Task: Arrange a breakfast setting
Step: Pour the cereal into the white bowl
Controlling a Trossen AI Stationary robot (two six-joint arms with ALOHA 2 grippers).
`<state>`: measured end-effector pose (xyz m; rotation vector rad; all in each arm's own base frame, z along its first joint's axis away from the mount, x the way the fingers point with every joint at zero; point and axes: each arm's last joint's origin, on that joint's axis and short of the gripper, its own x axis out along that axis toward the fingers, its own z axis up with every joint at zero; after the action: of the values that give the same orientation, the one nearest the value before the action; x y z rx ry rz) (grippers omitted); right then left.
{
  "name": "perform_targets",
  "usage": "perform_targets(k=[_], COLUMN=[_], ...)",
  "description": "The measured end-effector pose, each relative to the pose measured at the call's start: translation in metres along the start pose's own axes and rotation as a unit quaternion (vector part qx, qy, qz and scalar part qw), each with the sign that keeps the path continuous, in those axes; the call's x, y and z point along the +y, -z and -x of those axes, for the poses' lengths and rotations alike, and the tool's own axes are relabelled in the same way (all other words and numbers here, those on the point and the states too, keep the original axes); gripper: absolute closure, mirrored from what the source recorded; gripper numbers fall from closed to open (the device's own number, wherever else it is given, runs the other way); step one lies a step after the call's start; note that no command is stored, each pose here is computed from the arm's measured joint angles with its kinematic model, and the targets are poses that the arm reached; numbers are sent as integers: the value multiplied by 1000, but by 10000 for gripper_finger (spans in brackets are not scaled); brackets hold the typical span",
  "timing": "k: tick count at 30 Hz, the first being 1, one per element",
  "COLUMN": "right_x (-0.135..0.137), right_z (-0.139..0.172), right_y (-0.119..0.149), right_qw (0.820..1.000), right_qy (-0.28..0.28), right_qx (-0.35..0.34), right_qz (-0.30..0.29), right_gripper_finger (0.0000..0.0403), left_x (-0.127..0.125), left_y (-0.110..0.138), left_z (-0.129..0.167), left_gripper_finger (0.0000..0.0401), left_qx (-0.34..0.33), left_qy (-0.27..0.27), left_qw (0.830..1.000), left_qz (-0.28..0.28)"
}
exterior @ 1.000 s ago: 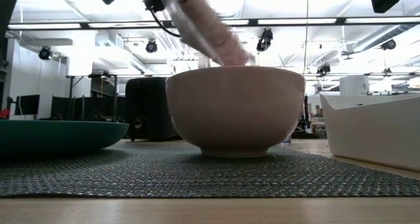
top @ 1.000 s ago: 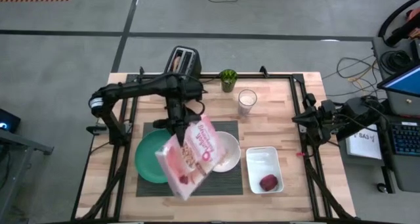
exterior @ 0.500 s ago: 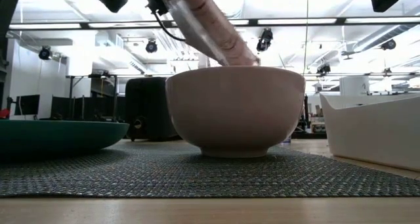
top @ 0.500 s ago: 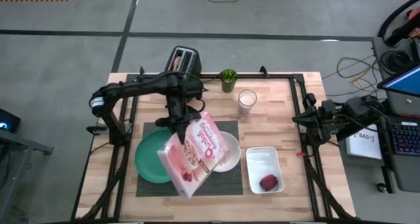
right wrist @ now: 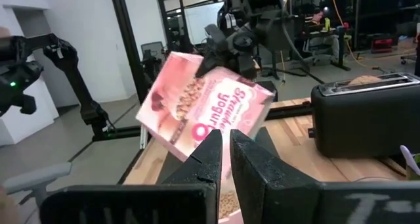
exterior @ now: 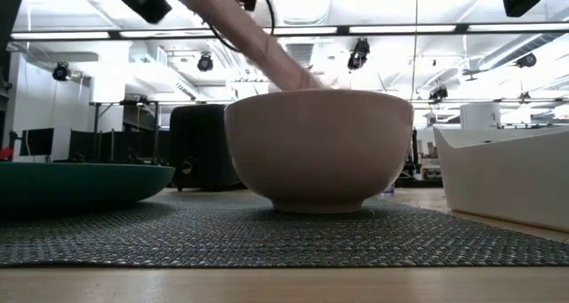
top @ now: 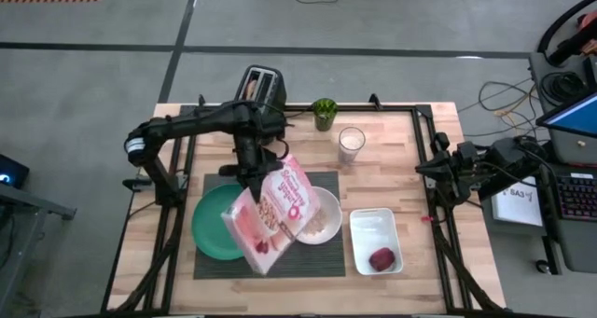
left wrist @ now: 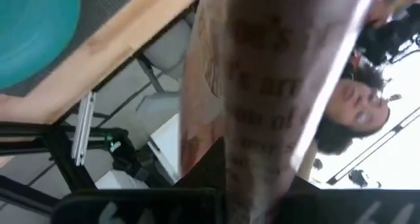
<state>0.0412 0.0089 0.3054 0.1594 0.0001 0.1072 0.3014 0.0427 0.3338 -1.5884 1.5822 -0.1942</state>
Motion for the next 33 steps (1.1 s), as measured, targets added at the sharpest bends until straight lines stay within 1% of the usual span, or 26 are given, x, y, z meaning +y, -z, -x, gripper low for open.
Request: perform_targets(k=[3, 6, 9, 12, 13, 16, 18, 20, 21, 23, 25, 26, 29, 30, 32, 33], right_x=[0, 0, 0, 0, 0, 0, 0, 0, 0, 0, 0, 0, 0, 0, 0, 0], right_z=[0, 0, 0, 0, 0, 0, 0, 0, 0, 0, 0, 0, 0, 0, 0, 0], right_y=[0, 0, 0, 0, 0, 0, 0, 0, 0, -1, -1, -1, -1, -1, -2, -2], right_qw=[1000, 1000, 1000, 1000, 1000, 1000, 1000, 1000, 1000, 1000, 1000, 1000, 1000, 1000, 1000, 1000], right_qy=[0, 0, 0, 0, 0, 0, 0, 0, 0, 0, 0, 0, 1, 2, 2, 2], right_qx=[0, 0, 0, 0, 0, 0, -1, -1, -1, -2, -3, -4, -4, -5, -10, -10], right_qz=[0, 0, 0, 0, 0, 0, -1, -2, -2, -3, -2, -2, -2, -3, -4, -4], right_gripper_finger=[380, 380, 380, 380, 380, 380, 380, 380, 380, 380, 380, 380, 380, 380, 380, 380], left_x=[-2, -2, -2, -2, -2, -2, -2, -2, -2, -3, -4, -5, -5, -5, -6, -5], left_y=[0, 1, -4, 0, 0, -1, 3, 1, -1, -3, 1, 3, 2, 2, 4, 5], left_z=[-7, -6, -7, -8, -8, -9, -8, -10, -13, -20, -24, -24, -23, -23, -21, -17], left_gripper_finger=[401, 401, 401, 401, 401, 401, 401, 401, 401, 401, 401, 401, 401, 401, 401, 401], left_qx=[29, 21, 22, 17, 16, 16, 7, 7, 10, 15, 22, 24, 26, 31, 42, 39], left_qy=[16, 7, 9, -3, -3, -2, -13, -19, -23, -33, -36, -35, -30, -23, -2, 4], left_qw=[999, 1000, 999, 1000, 1000, 999, 999, 1000, 1000, 999, 997, 997, 999, 999, 997, 997], left_qz=[-15, 10, -27, -7, -9, -45, -30, -10, -11, -32, -59, -61, -30, -31, -60, -63])
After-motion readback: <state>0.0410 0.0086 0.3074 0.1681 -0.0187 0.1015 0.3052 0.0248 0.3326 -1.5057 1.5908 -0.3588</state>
